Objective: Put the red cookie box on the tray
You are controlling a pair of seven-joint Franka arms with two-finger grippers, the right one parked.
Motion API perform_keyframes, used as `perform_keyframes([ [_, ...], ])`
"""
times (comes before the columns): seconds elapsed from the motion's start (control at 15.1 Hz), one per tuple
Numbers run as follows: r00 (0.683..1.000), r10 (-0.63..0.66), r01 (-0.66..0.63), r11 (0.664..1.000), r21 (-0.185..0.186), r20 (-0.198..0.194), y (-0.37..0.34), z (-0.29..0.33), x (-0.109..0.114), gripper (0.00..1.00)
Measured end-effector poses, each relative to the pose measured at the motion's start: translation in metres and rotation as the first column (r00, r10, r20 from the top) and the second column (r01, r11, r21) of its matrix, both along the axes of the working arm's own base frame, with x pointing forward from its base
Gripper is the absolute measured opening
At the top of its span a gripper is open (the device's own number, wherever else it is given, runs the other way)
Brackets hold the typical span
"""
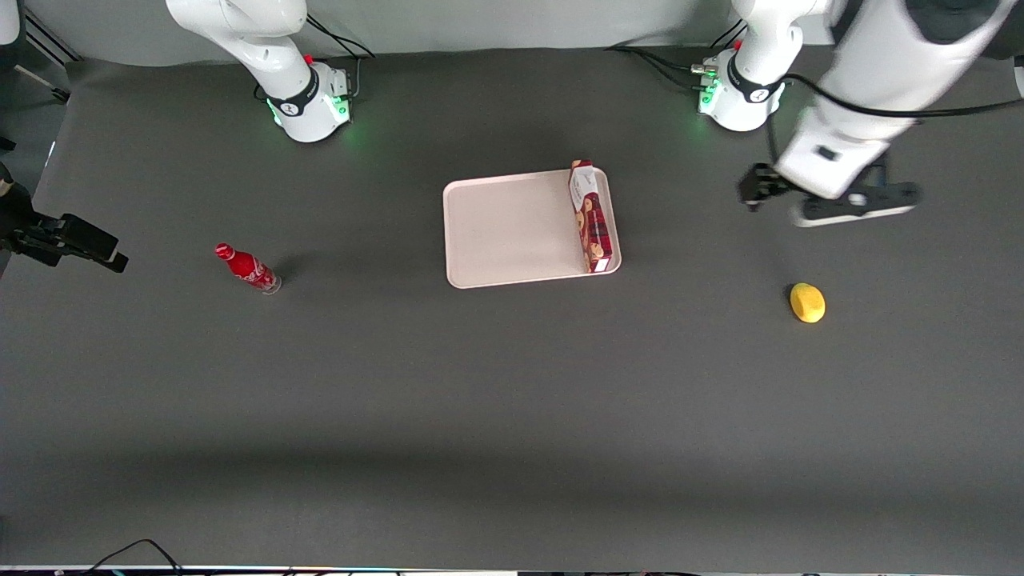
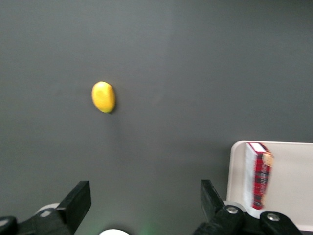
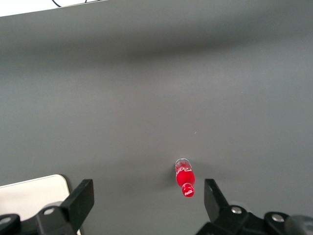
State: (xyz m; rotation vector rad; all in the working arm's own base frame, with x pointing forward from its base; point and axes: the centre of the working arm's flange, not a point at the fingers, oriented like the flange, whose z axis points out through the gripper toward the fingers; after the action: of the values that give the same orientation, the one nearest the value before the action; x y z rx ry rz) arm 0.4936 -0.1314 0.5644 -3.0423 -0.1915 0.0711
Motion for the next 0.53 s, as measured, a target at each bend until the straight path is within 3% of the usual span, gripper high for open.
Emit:
perform_keyframes([
  [0.26,1.000,0.015,-0.015,0.999,-0.032,0.013,0.089,-0.015,0.018,1.00],
  [0.4,0.999,0.009,-0.008,1.000,-0.029,0.047,0.093,-0.017,0.023,1.00],
  [0.53,0.999,-0.005,0.006,1.000,-0.030,0.052,0.086,-0.021,0.026,1.00],
])
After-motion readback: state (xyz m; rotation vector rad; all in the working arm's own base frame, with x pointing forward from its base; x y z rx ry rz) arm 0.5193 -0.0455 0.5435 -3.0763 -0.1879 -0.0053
